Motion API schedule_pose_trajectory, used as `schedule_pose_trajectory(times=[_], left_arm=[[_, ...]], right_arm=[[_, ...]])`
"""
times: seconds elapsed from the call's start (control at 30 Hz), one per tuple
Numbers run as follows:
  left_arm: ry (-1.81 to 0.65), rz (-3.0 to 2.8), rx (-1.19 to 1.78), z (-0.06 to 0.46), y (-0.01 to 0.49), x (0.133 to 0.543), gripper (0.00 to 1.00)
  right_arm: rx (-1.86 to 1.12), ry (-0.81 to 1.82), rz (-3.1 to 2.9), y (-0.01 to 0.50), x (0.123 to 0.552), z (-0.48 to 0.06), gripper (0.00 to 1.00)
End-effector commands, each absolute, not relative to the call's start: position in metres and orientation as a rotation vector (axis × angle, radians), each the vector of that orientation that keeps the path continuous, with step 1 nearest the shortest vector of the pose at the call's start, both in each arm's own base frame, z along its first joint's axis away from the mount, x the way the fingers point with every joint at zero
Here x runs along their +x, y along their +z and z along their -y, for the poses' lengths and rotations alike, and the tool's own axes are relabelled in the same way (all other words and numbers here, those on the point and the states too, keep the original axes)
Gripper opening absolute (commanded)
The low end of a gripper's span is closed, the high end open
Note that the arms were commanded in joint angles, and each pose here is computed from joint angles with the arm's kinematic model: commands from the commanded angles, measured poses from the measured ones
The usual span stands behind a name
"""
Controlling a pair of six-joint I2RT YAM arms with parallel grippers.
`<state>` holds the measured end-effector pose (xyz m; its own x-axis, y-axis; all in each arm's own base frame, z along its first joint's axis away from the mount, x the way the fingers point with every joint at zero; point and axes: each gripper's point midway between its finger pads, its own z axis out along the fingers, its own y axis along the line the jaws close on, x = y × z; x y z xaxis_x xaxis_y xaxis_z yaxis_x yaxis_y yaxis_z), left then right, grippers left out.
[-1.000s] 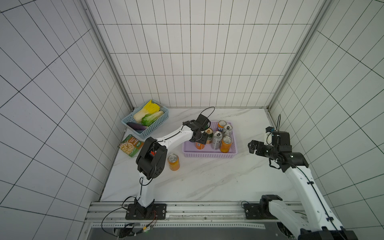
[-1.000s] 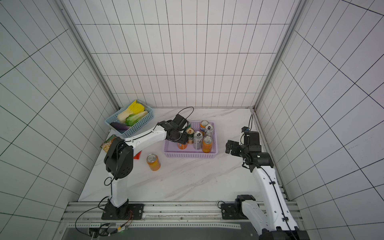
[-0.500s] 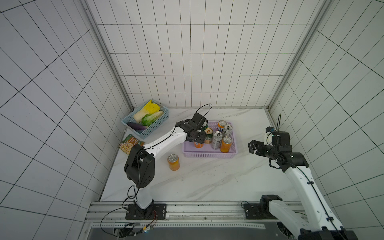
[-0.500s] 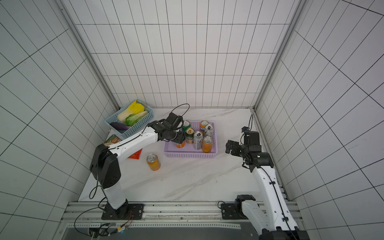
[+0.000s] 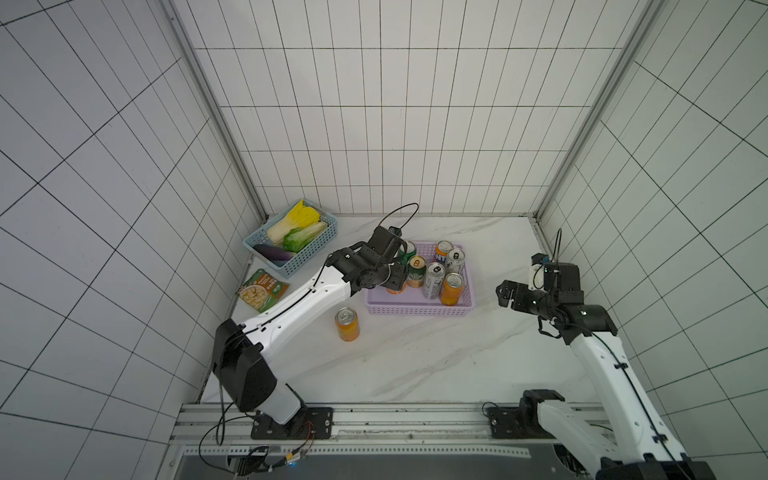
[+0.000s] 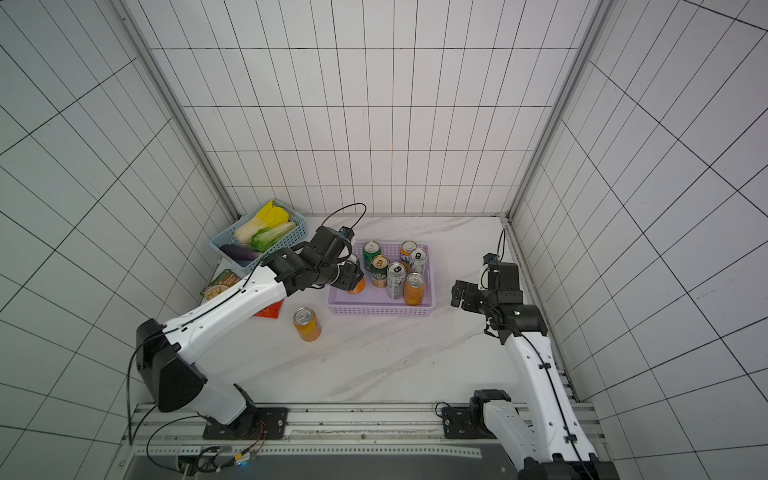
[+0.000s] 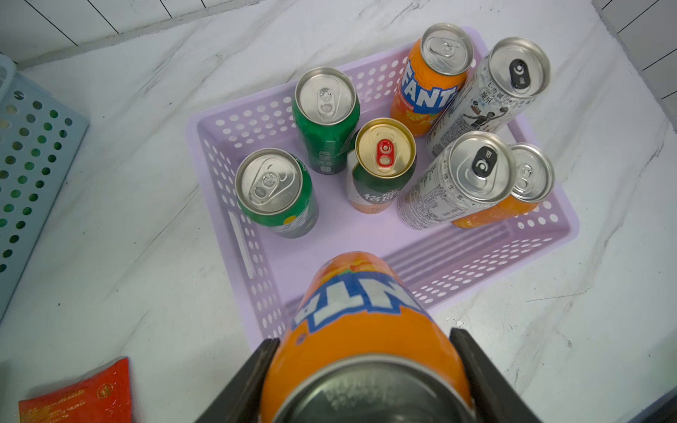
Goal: Take out the drinks from the basket
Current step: Pick up the drink from the basket, then place the drink at the center of the board.
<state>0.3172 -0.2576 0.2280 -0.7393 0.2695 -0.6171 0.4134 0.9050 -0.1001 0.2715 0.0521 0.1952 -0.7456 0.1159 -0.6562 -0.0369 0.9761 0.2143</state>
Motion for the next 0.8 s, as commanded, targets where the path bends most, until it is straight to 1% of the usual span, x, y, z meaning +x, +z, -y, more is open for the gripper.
schedule_pose_trajectory(times=[0.0, 0.2, 0.43, 0.77], left_arm=[[-0.344, -2.353, 0.443, 0.252, 0.260, 0.309, 0.59], [-0.342, -2.342, 0.426, 0.235, 0.265, 0.281, 0.59], [-0.332, -2.379, 0.426, 0.228, 0.244, 0.253, 0.59], [-0.265, -2.457, 0.420, 0.228, 0.210, 0.252, 0.59]], right_arm=[[0.064, 0.266, -2.376, 0.204, 0.272, -0.048, 0.99], [0.060, 0.271, -2.376, 0.204, 0.273, -0.049, 0.99], [0.060, 0.275, -2.375, 0.204, 0.274, -0.050, 0.99], [0.061, 0.276, -2.376, 0.203, 0.273, -0.050, 0.99]])
